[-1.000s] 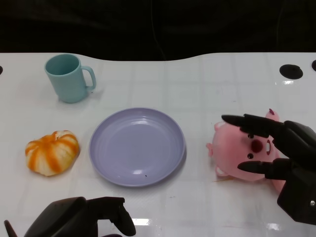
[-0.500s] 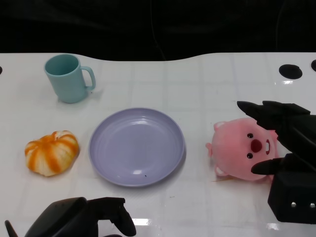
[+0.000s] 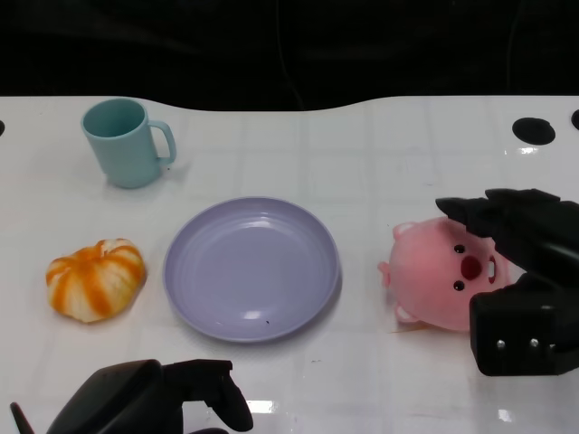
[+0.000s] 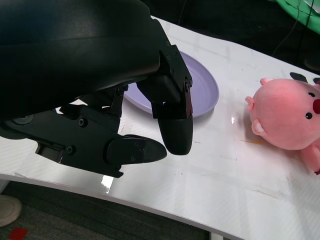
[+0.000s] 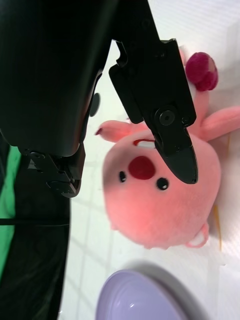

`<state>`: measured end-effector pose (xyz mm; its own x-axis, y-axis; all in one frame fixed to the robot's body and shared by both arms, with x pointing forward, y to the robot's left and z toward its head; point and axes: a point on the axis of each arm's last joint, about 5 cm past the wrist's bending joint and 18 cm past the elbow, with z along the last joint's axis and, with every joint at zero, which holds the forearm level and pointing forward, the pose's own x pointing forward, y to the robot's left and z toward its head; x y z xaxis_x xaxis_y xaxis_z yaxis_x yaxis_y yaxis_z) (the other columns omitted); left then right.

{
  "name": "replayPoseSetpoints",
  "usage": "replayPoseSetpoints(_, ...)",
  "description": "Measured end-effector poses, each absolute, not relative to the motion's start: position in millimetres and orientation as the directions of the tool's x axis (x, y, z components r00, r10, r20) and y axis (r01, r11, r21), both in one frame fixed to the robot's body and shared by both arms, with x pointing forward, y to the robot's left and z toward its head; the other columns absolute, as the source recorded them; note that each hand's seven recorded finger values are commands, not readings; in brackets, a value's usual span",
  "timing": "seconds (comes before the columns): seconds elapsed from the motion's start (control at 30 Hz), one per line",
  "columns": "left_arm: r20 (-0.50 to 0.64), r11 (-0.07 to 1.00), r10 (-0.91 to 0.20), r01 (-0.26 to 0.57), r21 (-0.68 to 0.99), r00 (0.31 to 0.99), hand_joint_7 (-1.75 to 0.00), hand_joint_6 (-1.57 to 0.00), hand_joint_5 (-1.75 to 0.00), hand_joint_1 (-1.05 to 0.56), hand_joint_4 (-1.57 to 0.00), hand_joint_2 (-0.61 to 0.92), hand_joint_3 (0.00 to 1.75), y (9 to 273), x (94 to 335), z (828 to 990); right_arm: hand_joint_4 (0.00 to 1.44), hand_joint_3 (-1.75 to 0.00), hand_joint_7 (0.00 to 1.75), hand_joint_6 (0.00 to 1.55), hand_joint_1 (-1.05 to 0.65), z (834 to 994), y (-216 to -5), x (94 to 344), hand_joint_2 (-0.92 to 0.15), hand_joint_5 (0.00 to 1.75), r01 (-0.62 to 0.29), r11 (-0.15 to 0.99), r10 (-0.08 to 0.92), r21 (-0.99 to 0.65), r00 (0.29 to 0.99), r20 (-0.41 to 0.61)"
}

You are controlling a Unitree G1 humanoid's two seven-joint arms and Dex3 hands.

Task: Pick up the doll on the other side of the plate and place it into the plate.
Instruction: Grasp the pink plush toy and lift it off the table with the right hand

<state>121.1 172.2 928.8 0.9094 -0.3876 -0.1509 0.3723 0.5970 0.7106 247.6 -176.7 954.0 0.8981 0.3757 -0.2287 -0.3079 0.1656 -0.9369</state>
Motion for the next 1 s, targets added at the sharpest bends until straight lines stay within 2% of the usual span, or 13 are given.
replayPoseSetpoints(0.27, -0.151, 0.594, -0.388, 0.372, 0.713, 0.909, -0.99, -0.70, -1.60, -0.29, -0.64, 0.92, 0.39, 171.8, 120.2, 929.4, 0.03, -0.01, 0.00, 0.10, -0.81, 934.7, -166.8, 271.6, -0.91, 0.09, -0.381, 0.161, 0.349, -0.910, 0.885, -0.308)
replayPoseSetpoints(0.4, -0.155, 0.594, -0.386, 0.373, 0.713, 0.910, -0.99, -0.70, -1.59, -0.30, -0.63, 0.92, 0.39, 172.0, 120.0, 929.2, 0.05, -0.02, 0.00, 0.11, -0.84, 925.7, -159.9, 282.4, -0.92, 0.10, -0.384, 0.158, 0.350, -0.910, 0.883, -0.312)
replayPoseSetpoints(0.5, -0.156, 0.592, -0.385, 0.373, 0.714, 0.910, -0.99, -0.71, -1.58, -0.30, -0.63, 0.92, 0.40, 172.0, 119.9, 929.2, 0.15, -0.01, 0.04, 0.20, -0.80, 918.5, -156.6, 289.2, -0.92, 0.15, -0.374, 0.166, 0.346, -0.913, 0.889, -0.301)
replayPoseSetpoints(0.57, -0.156, 0.592, -0.385, 0.373, 0.714, 0.910, -0.98, -0.70, -1.57, -0.29, -0.63, 0.92, 0.40, 172.0, 119.8, 929.2, 0.39, 0.00, 0.08, 0.44, -0.66, 913.4, -153.4, 291.3, -0.91, 0.22, -0.348, 0.179, 0.339, -0.920, 0.900, -0.275)
replayPoseSetpoints(0.63, -0.158, 0.593, -0.384, 0.374, 0.713, 0.910, -0.98, -0.70, -1.57, -0.29, -0.63, 0.92, 0.40, 172.1, 119.6, 929.1, 0.69, 0.00, 0.15, 0.73, -0.43, 908.1, -150.0, 291.8, -0.90, 0.36, -0.305, 0.222, 0.332, -0.926, 0.917, -0.222)
replayPoseSetpoints(0.67, -0.158, 0.593, -0.384, 0.374, 0.713, 0.910, -0.98, -0.70, -1.58, -0.29, -0.64, 0.92, 0.40, 172.0, 119.6, 929.2, 0.76, -0.06, 0.23, 0.92, -0.28, 905.3, -149.2, 291.7, -0.91, 0.88, -0.289, 0.262, 0.328, -0.921, 0.924, -0.196)
replayPoseSetpoints(0.7, -0.157, 0.593, -0.384, 0.374, 0.713, 0.910, -0.98, -0.70, -1.58, -0.29, -0.64, 0.92, 0.40, 172.0, 119.6, 929.2, 0.79, -0.25, 0.35, 1.00, -0.21, 903.1, -148.5, 291.9, -0.85, 1.23, -0.275, 0.306, 0.323, -0.912, 0.931, -0.172)
replayPoseSetpoints(0.73, -0.157, 0.593, -0.384, 0.373, 0.713, 0.910, -0.98, -0.70, -1.58, -0.29, -0.64, 0.92, 0.40, 172.0, 119.6, 929.3, 0.81, -0.56, 0.49, 1.02, -0.18, 901.0, -148.2, 292.0, -0.71, 1.43, -0.258, 0.346, 0.315, -0.902, 0.938, -0.148)
replayPoseSetpoints(0.77, -0.156, 0.593, -0.384, 0.373, 0.713, 0.910, -0.98, -0.71, -1.59, -0.29, -0.64, 0.92, 0.39, 172.0, 119.5, 929.4, 0.85, -0.88, 0.78, 1.00, -0.17, 899.4, -147.9, 292.0, -0.56, 1.62, -0.243, 0.366, 0.312, -0.898, 0.942, -0.128)
replayPoseSetpoints(0.8, -0.156, 0.593, -0.384, 0.373, 0.713, 0.910, -0.98, -0.71, -1.59, -0.29, -0.64, 0.92, 0.39, 171.9, 119.5, 929.5, 0.87, -1.00, 0.92, 0.98, -0.17, 898.5, -147.9, 292.1, -0.51, 1.68, -0.231, 0.379, 0.310, -0.896, 0.944, -0.112)
replayPoseSetpoints(0.87, -0.156, 0.593, -0.384, 0.373, 0.713, 0.910, -0.98, -0.71, -1.59, -0.29, -0.64, 0.92, 0.39, 171.9, 119.5, 929.5, 0.87, -1.08, 1.11, 0.91, -0.19, 898.4, -147.8, 293.4, -0.47, 1.73, -0.210, 0.386, 0.309, -0.899, 0.947, -0.089)
replayPoseSetpoints(0.93, -0.156, 0.593, -0.384, 0.373, 0.714, 0.910, -0.98, -0.71, -1.59, -0.29, -0.64, 0.92, 0.40, 171.9, 119.6, 929.5, 0.86, -1.07, 1.24, 0.86, -0.20, 898.7, -147.0, 294.1, -0.47, 1.74, -0.194, 0.385, 0.313, -0.902, 0.947, -0.071)
replayPoseSetpoints(1.0, -0.156, 0.593, -0.384, 0.373, 0.714, 0.910, -0.98, -0.71, -1.59, -0.29, -0.64, 0.92, 0.40, 171.9, 119.6, 929.5, 0.85, -1.00, 1.40, 0.81, -0.20, 898.3, -146.6, 293.9, -0.52, 1.75, -0.181, 0.385, 0.320, -0.905, 0.946, -0.053)
